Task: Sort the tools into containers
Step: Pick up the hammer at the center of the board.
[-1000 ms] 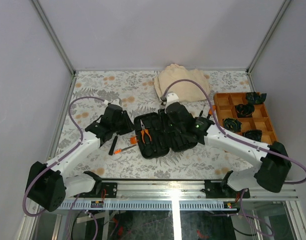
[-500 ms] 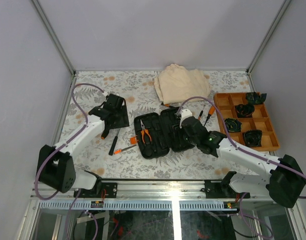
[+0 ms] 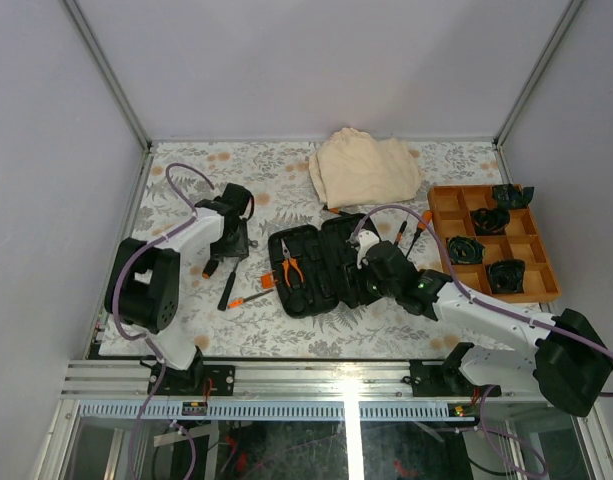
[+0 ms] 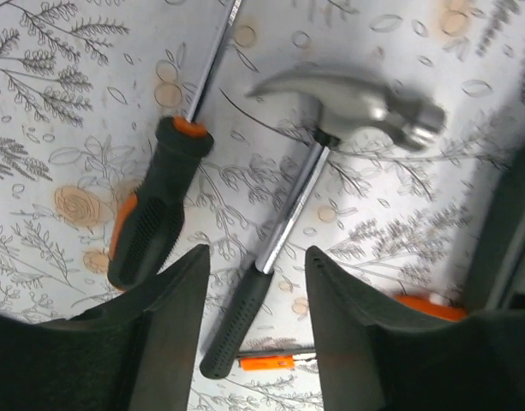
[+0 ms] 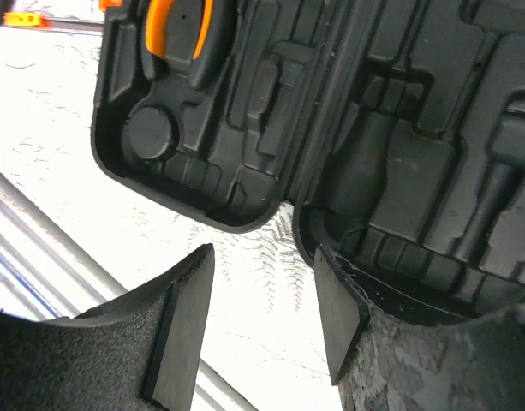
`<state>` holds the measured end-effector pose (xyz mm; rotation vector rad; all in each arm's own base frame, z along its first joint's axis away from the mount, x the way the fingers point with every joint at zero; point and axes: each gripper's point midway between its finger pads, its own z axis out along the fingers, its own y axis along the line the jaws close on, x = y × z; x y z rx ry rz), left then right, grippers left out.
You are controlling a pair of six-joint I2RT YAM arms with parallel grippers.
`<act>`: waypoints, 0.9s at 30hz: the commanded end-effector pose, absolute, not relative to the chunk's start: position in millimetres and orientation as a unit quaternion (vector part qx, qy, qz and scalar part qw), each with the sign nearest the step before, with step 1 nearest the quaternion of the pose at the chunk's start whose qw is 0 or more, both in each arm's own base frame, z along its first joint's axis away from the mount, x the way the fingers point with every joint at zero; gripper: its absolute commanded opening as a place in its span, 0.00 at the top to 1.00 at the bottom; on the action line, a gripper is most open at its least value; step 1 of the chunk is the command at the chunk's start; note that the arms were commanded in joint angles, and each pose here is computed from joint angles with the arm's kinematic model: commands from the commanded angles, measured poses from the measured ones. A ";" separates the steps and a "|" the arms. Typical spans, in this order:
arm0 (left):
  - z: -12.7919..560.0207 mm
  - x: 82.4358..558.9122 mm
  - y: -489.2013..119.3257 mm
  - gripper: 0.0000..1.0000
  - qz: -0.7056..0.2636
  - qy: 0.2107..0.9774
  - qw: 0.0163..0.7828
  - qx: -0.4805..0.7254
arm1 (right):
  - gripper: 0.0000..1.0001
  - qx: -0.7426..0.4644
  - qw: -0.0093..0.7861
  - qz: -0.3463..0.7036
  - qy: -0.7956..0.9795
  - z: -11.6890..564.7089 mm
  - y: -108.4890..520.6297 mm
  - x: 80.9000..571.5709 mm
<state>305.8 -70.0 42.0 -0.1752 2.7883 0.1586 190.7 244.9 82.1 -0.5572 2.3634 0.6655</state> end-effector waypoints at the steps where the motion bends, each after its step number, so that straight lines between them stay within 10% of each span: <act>1: 39.2 330.2 -63.6 0.55 0.026 0.983 0.169 -0.062 | 0.43 -0.215 0.324 0.301 0.871 102.0 262.7 192.7; 27: 3.2 322.8 -83.6 0.78 0.014 0.992 0.120 -0.044 | 0.45 -0.206 0.322 0.301 0.874 96.5 255.5 186.7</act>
